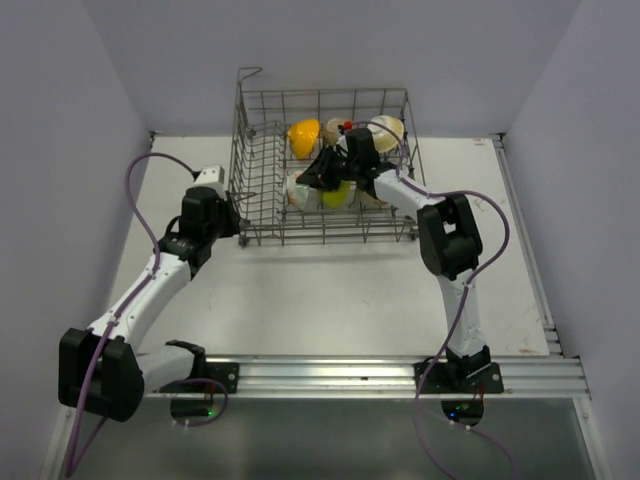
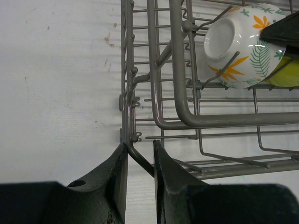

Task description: Unload the bowls from the dish rack

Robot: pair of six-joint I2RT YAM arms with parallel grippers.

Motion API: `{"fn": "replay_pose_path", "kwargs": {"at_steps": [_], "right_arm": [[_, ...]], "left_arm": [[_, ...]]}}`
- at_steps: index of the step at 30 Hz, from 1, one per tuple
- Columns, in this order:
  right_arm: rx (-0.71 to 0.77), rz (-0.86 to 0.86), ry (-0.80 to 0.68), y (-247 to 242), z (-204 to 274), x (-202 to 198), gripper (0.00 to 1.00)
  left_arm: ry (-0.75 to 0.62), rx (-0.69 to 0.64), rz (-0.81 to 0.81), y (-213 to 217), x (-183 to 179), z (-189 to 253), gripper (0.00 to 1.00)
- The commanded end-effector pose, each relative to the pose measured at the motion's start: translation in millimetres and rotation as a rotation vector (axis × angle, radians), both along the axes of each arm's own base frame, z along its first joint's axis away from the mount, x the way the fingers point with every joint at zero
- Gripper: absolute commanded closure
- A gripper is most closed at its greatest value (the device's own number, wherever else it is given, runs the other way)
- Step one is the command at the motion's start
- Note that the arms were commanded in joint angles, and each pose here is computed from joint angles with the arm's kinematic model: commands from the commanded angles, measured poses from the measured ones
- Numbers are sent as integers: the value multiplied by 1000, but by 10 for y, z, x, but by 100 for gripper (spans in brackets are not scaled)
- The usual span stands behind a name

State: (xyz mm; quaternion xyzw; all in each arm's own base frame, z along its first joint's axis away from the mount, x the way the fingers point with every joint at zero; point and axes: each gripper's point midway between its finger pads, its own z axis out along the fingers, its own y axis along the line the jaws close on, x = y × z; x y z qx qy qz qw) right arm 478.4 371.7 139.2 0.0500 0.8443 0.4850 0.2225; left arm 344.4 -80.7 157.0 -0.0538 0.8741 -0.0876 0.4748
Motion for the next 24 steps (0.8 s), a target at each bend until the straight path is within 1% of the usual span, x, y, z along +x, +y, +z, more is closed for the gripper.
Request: {"fn": "replay_pose_path", "kwargs": {"at_steps": [1, 3, 10, 11, 12, 13, 15, 16, 17, 22, 24], "right_arm": [[185, 46, -63, 311, 359, -71, 100], [216, 48, -37, 338, 349, -94, 100], [290, 52, -58, 339, 529, -91, 100], [305, 49, -65, 332, 540, -90, 100], [322, 34, -50, 315, 557, -79, 100], [345, 30, -70, 304, 611, -60, 100], [378, 6, -42, 258, 616, -49, 100], [405, 5, -64, 252, 675, -41, 100], [422, -9, -37, 229, 636, -29, 100], [519, -10, -44, 207, 742, -20, 100], [520, -9, -48, 209, 773, -16, 100]], "left_arm": [[48, -6, -145, -237, -102, -83, 99], [49, -5, -143, -233, -108, -91, 100], [49, -5, -143, -231, -114, -83, 100], [48, 10, -124, -189, -103, -87, 100], [49, 13, -117, -176, -102, -90, 100], [53, 21, -113, -162, -106, -103, 100], [57, 28, -101, -138, -106, -100, 100], [59, 32, -99, -130, -110, -110, 100], [61, 31, -97, -127, -112, -112, 100], [64, 31, -96, -128, -111, -118, 100], [61, 32, -97, -128, -109, -111, 100]]}}
